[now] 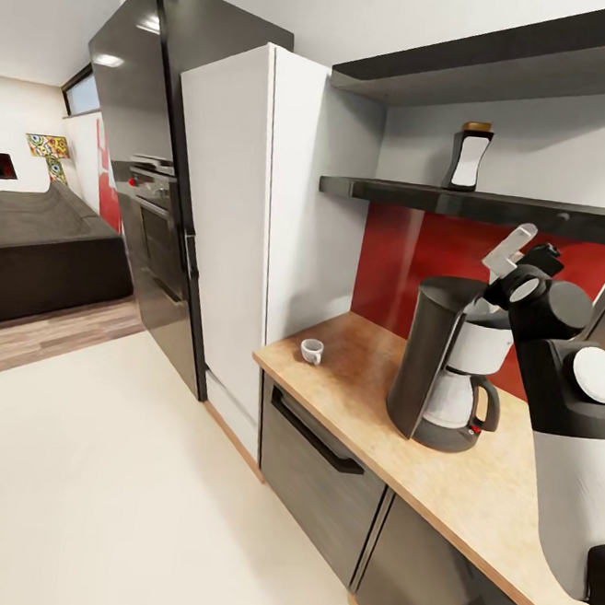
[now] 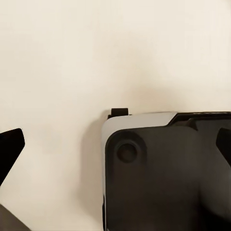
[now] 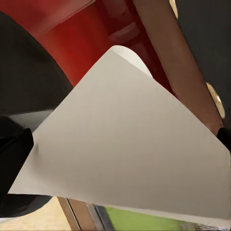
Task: Set up a coffee station on the kitchen countertop: keep the coffee maker on the countertop, move the bottle of coffee from the kitchen shelf to the counter next to the coffee maker, place a paper coffee filter on top of the coffee maker, put the saucer next to the coffee maker with the coffee cup on the saucer, and place the electric kettle next to the coffee maker.
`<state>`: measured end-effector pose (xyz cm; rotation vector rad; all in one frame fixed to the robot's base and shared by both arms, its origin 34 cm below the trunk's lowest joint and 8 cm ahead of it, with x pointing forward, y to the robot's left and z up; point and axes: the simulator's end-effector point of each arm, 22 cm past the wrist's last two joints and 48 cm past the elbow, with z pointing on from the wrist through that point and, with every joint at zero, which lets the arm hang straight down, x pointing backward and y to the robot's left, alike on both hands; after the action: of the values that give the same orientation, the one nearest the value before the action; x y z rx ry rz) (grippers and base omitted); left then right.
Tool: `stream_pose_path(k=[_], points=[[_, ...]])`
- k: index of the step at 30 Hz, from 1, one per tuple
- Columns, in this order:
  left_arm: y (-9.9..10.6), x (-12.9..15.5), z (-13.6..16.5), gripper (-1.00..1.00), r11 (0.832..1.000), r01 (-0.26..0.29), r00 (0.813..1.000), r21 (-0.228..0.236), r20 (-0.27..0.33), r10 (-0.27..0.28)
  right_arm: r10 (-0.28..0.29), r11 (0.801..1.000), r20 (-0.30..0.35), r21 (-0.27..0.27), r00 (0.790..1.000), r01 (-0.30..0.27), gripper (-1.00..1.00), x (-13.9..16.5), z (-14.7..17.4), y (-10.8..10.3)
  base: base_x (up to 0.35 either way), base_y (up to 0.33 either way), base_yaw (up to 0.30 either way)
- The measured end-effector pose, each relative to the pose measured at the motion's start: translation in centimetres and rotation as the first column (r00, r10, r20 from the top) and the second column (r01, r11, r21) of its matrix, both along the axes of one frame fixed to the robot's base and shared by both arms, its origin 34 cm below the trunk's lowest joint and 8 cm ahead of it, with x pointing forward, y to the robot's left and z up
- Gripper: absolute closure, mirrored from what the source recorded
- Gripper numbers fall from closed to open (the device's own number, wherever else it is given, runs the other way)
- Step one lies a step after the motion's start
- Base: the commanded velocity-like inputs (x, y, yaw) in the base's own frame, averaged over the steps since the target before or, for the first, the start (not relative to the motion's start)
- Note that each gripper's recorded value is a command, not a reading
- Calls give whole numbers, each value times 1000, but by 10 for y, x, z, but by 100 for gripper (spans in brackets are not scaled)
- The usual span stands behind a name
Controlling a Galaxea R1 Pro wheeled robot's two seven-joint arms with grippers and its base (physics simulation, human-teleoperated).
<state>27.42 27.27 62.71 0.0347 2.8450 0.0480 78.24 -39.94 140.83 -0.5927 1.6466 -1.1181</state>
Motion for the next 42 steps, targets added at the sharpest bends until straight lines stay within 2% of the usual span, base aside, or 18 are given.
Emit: stream_pose_path(k=[16, 33, 42], points=[[-1, 0, 0, -100, 1000, 0, 1000, 0, -2, 0, -9, 1000, -47, 7, 999, 9, 100, 7, -18, -4, 6, -6, 0], [-2, -1, 0, -100, 1000, 1, 1000, -2, -7, -1, -10, 1000, -50, 7, 999, 10, 100, 8, -20, -5, 3, -1, 0], [-2, -2, -1, -100, 1000, 1, 1000, -2, -7, -1, -17, 1000, -81, 11, 997, 18, 100, 12, -32, -9, 0, 0, 0]])
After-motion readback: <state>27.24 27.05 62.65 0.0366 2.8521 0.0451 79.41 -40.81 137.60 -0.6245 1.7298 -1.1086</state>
